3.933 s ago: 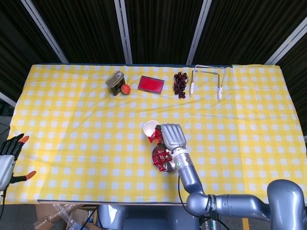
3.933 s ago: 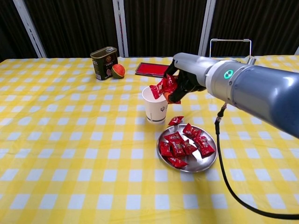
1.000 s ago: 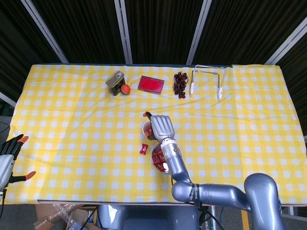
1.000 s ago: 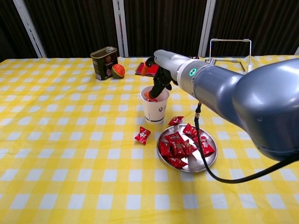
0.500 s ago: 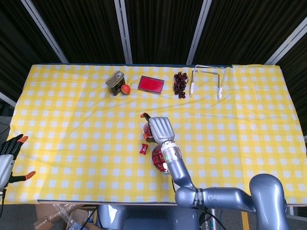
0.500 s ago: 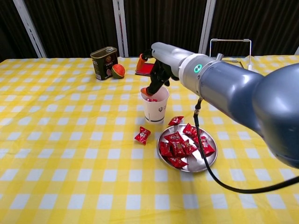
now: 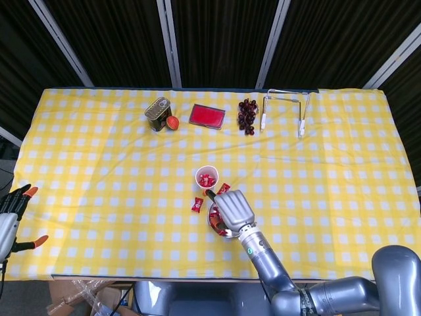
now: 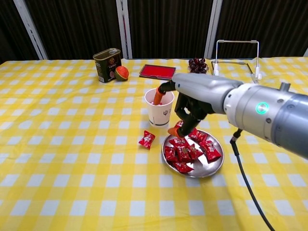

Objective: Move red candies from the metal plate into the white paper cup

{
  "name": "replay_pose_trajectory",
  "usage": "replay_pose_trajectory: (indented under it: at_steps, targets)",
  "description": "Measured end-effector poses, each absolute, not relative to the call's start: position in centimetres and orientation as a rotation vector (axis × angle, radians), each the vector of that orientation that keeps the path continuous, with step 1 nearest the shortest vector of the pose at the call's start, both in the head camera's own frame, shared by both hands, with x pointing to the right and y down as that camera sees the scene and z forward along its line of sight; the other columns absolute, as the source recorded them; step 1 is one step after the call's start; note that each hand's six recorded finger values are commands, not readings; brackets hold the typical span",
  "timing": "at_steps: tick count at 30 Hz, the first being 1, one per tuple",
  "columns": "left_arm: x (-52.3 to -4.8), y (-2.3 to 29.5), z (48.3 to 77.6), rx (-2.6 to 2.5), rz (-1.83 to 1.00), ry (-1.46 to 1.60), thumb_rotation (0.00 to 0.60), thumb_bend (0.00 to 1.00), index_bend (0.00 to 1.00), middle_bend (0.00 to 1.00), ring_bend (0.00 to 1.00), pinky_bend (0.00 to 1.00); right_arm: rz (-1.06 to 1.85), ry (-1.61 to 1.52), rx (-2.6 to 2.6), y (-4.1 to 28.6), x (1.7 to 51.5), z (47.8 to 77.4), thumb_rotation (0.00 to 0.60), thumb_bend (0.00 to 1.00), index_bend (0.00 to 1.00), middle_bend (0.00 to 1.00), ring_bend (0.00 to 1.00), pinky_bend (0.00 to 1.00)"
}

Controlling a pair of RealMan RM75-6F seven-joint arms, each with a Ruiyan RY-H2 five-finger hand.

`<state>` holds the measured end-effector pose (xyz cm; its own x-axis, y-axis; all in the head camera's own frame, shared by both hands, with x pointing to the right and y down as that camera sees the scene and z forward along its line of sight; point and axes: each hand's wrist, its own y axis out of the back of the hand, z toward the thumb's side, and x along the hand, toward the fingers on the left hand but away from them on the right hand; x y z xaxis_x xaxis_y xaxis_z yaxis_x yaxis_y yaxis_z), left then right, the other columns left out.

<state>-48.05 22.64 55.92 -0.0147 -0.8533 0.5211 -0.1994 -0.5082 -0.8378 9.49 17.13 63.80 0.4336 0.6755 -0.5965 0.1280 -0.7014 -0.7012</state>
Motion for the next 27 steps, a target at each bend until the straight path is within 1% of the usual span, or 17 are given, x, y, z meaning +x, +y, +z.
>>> replay_pose_trajectory:
  at_steps: [5,9,12,20,24,27]
  targets:
    - [-48.0,22.7,55.9,-1.718,-1.559,1.093,0.600,0.02,0.00,0.00,0.00,0.00,1.252,-0.598,-2.093,18.7,10.1,64.6,0.600,0.36,0.27,0.86,0.92,1.00]
    - [-47.9,22.8,55.9,-1.710,-1.560,1.086,0.600,0.02,0.00,0.00,0.00,0.00,1.245,-0.591,-2.097,19.5,9.1,65.1,0.600,0.33,0.28,0.87,0.92,1.00]
    - [-48.0,22.8,55.9,-1.706,-1.564,1.086,0.600,0.02,0.00,0.00,0.00,0.00,1.241,-0.593,-2.090,19.7,8.0,65.5,0.600,0.32,0.29,0.87,0.92,1.00]
    - [-48.1,22.8,56.0,-1.704,-1.568,1.082,0.600,0.02,0.00,0.00,0.00,0.00,1.268,-0.619,-2.075,19.4,5.7,67.0,0.600,0.32,0.29,0.87,0.92,1.00]
    - [-48.1,22.7,56.0,-1.708,-1.572,1.083,0.600,0.02,0.00,0.00,0.00,0.00,1.281,-0.631,-2.062,18.8,4.9,67.8,0.600,0.32,0.33,0.87,0.92,1.00]
    - [-48.1,22.7,56.1,-1.714,-1.574,1.083,0.600,0.02,0.00,0.00,0.00,0.00,1.297,-0.640,-2.052,18.4,4.5,68.5,0.600,0.32,0.33,0.87,0.92,1.00]
